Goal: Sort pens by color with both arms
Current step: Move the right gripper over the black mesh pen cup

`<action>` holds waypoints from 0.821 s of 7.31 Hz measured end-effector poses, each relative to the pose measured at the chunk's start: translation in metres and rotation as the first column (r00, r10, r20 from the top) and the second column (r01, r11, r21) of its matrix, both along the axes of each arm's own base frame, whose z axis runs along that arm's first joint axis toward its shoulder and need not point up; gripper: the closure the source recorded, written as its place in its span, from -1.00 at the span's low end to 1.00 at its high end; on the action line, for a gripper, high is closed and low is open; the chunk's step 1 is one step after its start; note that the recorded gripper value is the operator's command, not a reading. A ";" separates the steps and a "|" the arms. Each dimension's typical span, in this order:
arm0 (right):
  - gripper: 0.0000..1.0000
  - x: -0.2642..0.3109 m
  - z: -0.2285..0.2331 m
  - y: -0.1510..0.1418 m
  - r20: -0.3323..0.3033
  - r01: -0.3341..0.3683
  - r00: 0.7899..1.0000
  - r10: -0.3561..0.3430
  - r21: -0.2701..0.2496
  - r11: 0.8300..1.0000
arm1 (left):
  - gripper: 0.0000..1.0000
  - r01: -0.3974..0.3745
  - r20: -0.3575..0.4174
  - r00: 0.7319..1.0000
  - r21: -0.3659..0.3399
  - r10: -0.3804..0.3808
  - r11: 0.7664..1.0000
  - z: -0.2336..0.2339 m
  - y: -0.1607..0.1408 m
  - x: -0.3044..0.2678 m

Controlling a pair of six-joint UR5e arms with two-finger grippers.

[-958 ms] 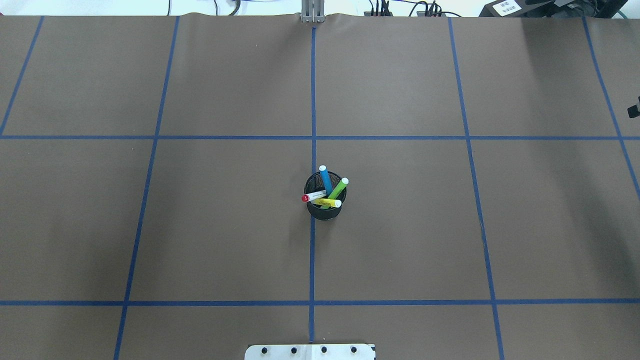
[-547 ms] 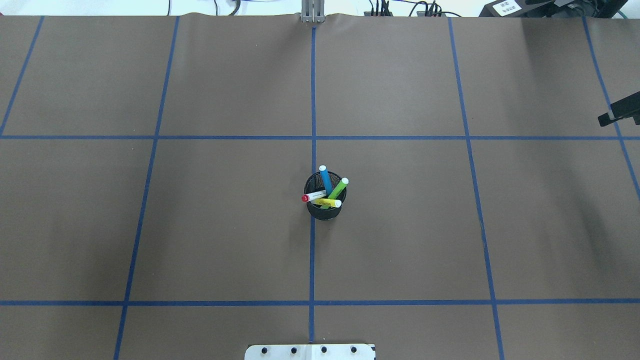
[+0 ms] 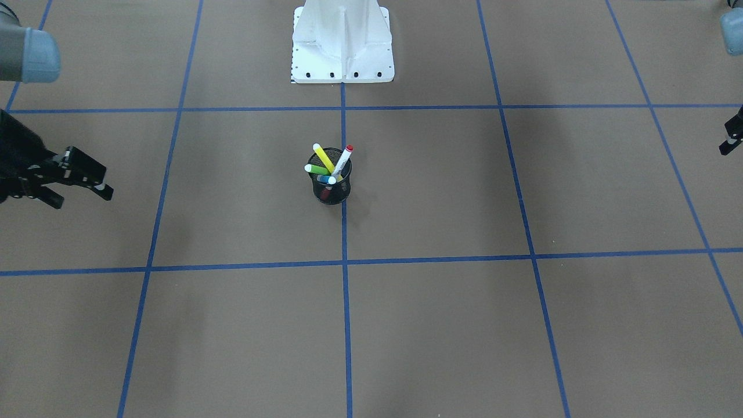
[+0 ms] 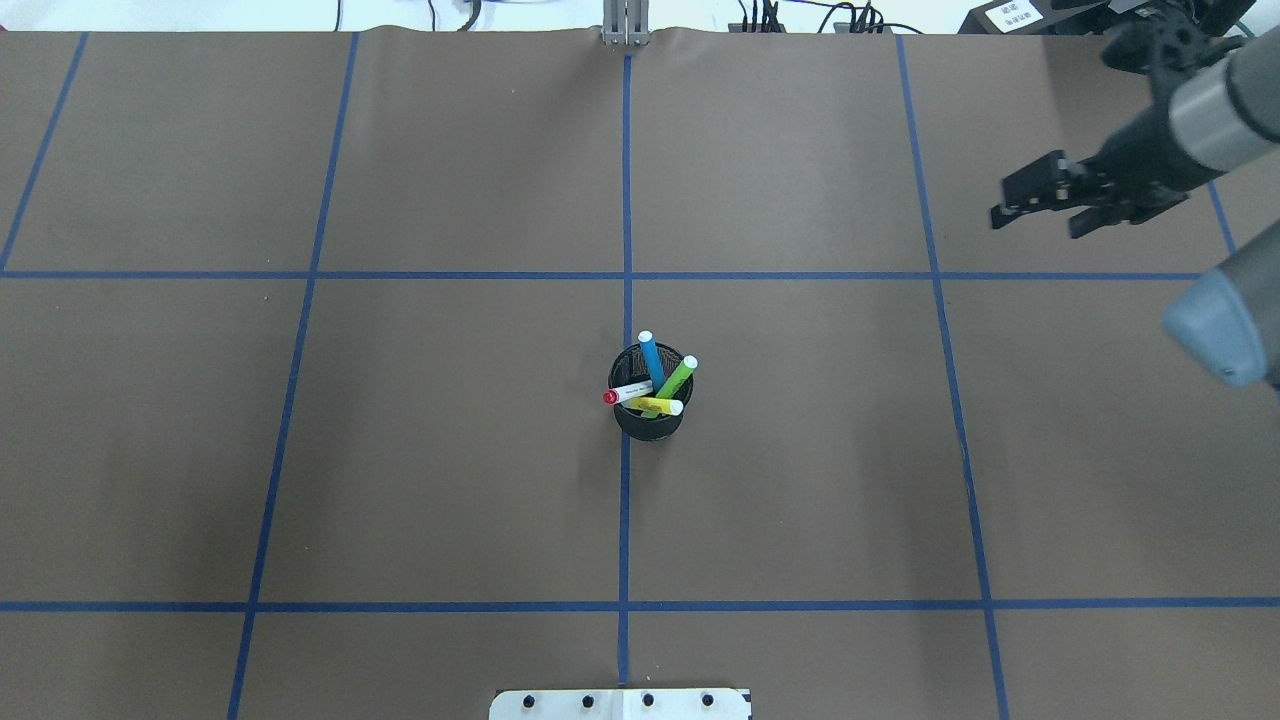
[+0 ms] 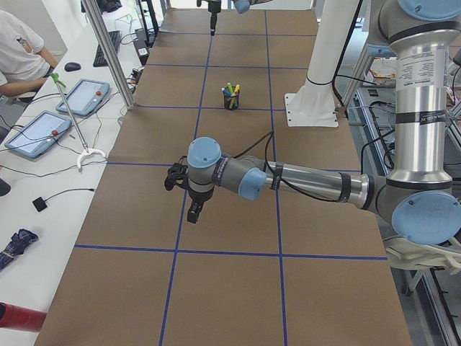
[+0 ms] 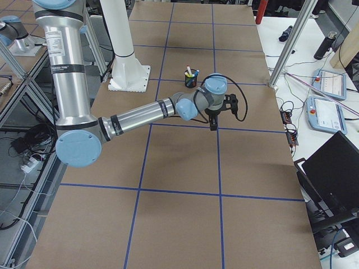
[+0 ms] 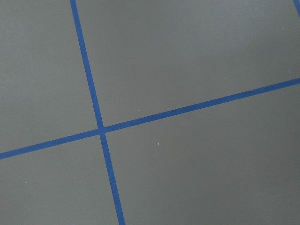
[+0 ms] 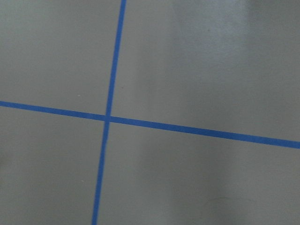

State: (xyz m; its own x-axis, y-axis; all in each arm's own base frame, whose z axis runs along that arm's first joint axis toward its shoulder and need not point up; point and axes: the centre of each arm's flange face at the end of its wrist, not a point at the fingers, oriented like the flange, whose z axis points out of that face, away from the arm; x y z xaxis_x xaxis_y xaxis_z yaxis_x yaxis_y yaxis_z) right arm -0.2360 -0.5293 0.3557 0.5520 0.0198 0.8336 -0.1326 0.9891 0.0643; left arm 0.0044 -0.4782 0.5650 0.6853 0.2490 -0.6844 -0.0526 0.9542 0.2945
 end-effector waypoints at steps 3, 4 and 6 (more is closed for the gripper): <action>-0.99 -0.118 -0.097 0.030 0.016 -0.188 0.982 0.190 -0.079 0.979 | -1.00 0.000 0.001 1.000 -0.004 0.000 1.000 0.002 0.000 0.000; -0.99 -0.141 -0.136 0.035 -0.004 -0.199 0.980 0.200 -0.102 0.975 | -1.00 0.000 0.001 1.000 -0.006 0.000 1.000 0.003 0.000 0.000; -0.99 -0.173 -0.200 0.045 -0.069 -0.193 0.980 0.186 -0.129 0.973 | -1.00 -0.001 0.003 1.000 -0.014 0.001 1.000 0.008 0.000 0.000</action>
State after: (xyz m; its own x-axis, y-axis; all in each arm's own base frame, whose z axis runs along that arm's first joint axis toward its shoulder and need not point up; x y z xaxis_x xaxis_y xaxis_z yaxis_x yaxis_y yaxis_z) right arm -0.4094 -0.4846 0.1553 0.5731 0.2378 0.7842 -0.3183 0.9464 -0.0544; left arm 0.0044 -0.4782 0.5728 0.6869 0.2398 -0.6860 -0.0541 0.9582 0.2809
